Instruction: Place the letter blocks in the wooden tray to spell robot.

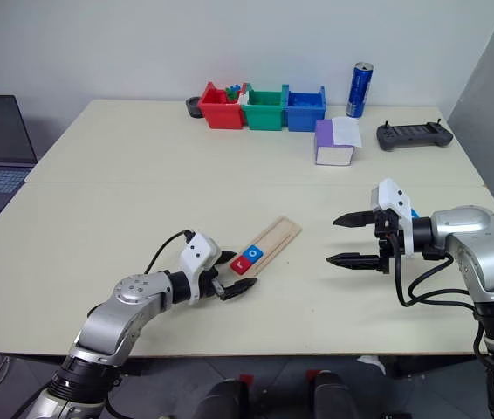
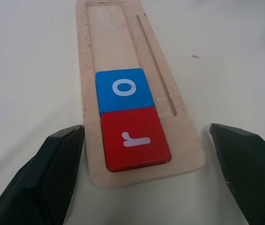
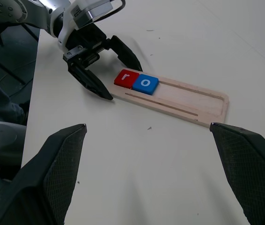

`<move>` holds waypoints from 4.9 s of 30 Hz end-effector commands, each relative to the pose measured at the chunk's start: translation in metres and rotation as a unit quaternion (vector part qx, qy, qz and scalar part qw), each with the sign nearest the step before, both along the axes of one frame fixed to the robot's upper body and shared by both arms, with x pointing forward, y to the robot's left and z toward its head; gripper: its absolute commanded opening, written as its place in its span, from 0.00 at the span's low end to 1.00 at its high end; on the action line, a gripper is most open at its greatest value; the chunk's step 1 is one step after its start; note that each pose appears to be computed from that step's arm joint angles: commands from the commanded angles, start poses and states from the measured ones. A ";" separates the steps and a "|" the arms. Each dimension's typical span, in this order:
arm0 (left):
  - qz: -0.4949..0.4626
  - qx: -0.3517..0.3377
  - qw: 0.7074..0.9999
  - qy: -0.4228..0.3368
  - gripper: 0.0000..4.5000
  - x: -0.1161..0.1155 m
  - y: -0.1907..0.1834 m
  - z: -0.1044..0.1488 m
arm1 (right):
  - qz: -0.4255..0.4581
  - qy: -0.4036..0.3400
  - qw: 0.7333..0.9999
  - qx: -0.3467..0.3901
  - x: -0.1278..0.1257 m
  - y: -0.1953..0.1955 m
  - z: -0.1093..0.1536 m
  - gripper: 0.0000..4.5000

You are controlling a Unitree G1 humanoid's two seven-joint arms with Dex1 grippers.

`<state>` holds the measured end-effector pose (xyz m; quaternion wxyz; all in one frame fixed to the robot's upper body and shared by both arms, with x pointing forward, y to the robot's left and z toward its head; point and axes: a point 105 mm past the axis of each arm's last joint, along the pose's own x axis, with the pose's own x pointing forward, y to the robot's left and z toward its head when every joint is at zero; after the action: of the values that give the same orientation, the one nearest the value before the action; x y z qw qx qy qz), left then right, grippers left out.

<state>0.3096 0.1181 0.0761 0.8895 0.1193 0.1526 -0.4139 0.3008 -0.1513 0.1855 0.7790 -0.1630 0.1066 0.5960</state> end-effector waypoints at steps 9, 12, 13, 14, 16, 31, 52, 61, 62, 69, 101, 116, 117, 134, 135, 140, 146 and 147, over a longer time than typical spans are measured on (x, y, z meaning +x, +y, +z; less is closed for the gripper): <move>0.006 0.056 0.998 -0.012 1.00 0.001 -0.001 0.000 | 0.014 -0.030 0.999 0.001 0.002 0.005 0.016 1.00; 0.014 0.065 0.998 -0.009 1.00 0.003 0.001 -0.001 | 0.014 -0.031 0.999 0.000 0.002 0.004 0.017 1.00; 0.017 0.068 0.998 -0.008 1.00 0.004 0.002 -0.001 | 0.013 -0.032 0.999 -0.001 0.002 0.004 0.017 1.00; 0.017 0.072 0.997 -0.008 1.00 0.004 0.002 -0.001 | 0.012 -0.032 0.999 -0.001 0.002 0.003 0.017 1.00; 0.017 0.075 0.997 -0.008 0.96 0.005 0.002 -0.001 | 0.010 -0.033 0.999 -0.001 0.001 0.003 0.017 1.00; 0.009 0.079 0.997 -0.023 0.75 0.010 0.015 0.008 | 0.004 -0.034 0.999 -0.006 0.001 0.000 0.017 1.00; -0.316 0.069 0.944 -0.066 0.75 0.005 -0.016 0.047 | -0.048 -0.001 0.995 -0.084 -0.016 -0.066 0.007 1.00; -0.366 0.067 0.927 -0.053 0.75 0.007 -0.043 0.042 | -0.119 -0.032 0.990 -0.069 -0.036 -0.108 0.032 1.00; -0.367 0.066 0.926 -0.054 0.75 0.007 -0.046 0.040 | -0.121 -0.030 0.990 -0.072 -0.038 -0.109 0.031 1.00; -0.371 0.071 0.924 -0.056 0.75 0.002 -0.062 0.020 | -0.119 -0.022 0.990 -0.074 -0.043 -0.104 0.025 1.00; -0.356 0.078 0.929 -0.069 0.75 0.004 -0.088 0.006 | -0.133 -0.015 0.988 -0.073 -0.041 -0.101 0.021 1.00; -0.338 0.082 0.936 -0.055 1.00 0.010 -0.095 0.008 | -0.129 -0.006 0.989 -0.066 -0.042 -0.096 0.020 1.00; -0.339 0.082 0.936 -0.055 1.00 0.010 -0.095 0.009 | -0.128 -0.006 0.989 -0.066 -0.042 -0.096 0.020 1.00; -0.351 0.088 0.930 -0.060 1.00 -0.012 -0.063 0.040 | -0.134 -0.005 0.989 -0.066 -0.041 -0.099 0.021 1.00; -0.345 0.088 0.932 -0.066 1.00 -0.012 -0.059 0.043 | -0.135 -0.005 0.989 -0.066 -0.041 -0.099 0.021 1.00; -0.300 0.067 0.947 -0.091 1.00 -0.004 -0.042 0.066 | -0.138 -0.003 0.988 -0.066 -0.040 -0.100 0.021 1.00; -0.294 -0.031 0.950 -0.105 1.00 -0.017 -0.028 0.099 | -0.139 -0.002 0.988 -0.061 -0.039 -0.101 0.022 1.00; -0.293 -0.040 0.950 -0.102 1.00 -0.020 -0.025 0.101 | -0.140 -0.003 0.988 -0.060 -0.038 -0.101 0.023 1.00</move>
<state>0.2979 0.0899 0.1627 0.7475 0.1787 0.0263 -0.6392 0.2625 -0.2533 0.1991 0.8429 -0.1937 0.1753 0.4704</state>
